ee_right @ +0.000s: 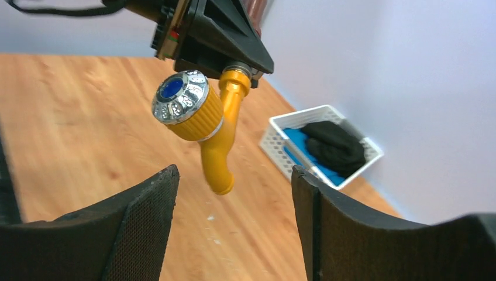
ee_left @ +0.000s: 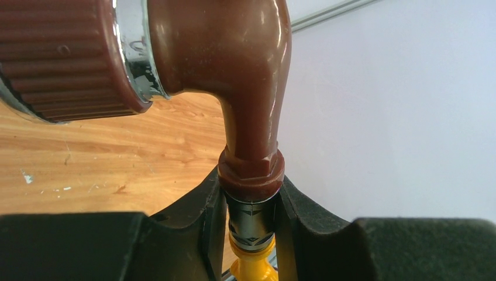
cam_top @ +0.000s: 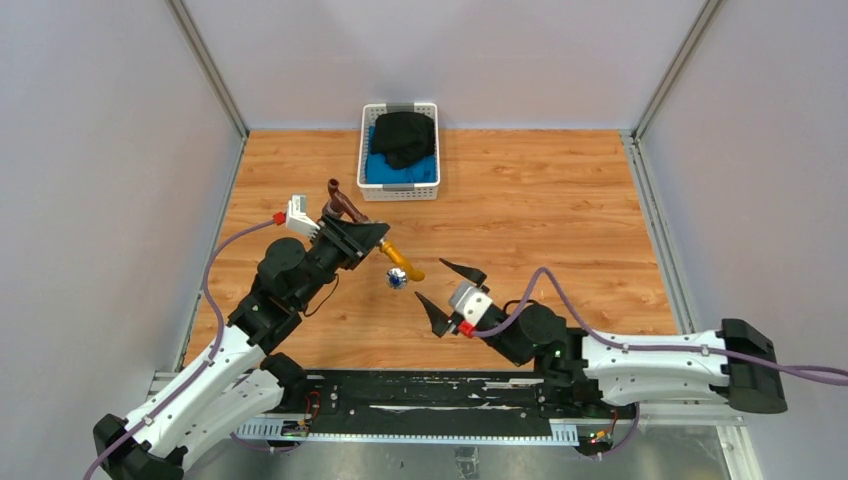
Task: Install the water faucets
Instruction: Screw the water faucet onto the adaptor.
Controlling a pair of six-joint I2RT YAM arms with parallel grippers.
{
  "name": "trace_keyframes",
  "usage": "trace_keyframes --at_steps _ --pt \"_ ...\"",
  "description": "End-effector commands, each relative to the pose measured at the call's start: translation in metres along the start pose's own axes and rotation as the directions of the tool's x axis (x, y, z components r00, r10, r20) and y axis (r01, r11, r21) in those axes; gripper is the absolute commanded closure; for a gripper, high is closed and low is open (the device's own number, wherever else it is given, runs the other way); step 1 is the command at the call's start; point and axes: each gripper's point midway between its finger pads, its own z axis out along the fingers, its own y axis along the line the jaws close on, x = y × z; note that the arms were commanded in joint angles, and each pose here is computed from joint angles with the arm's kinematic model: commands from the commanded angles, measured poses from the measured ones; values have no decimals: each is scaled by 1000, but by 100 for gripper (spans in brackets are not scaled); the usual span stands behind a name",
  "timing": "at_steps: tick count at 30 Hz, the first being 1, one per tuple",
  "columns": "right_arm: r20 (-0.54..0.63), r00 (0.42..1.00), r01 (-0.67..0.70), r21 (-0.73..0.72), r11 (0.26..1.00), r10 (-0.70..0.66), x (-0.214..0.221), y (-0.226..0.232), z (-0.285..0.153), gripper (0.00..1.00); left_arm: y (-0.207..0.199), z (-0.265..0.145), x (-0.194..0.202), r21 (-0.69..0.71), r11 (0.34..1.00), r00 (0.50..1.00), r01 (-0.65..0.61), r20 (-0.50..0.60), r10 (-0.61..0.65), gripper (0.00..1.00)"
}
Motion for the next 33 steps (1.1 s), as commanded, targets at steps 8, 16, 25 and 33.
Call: trace_keyframes --at_steps 8,16,25,33 --pt "29 957 281 162 946 -289 -15 -1 30 26 -22 -4 -17 38 999 998 24 53 -26 100" --pt "52 973 206 259 943 -227 -7 5 51 29 -31 -5 -16 81 997 999 21 39 -24 100" --pt "143 984 56 322 945 -107 -4 15 68 74 -31 -1 -13 90 995 999 40 30 -43 100" --pt "240 888 -444 219 869 393 4 -7 60 98 -33 0 -11 136 990 998 44 36 -50 100"
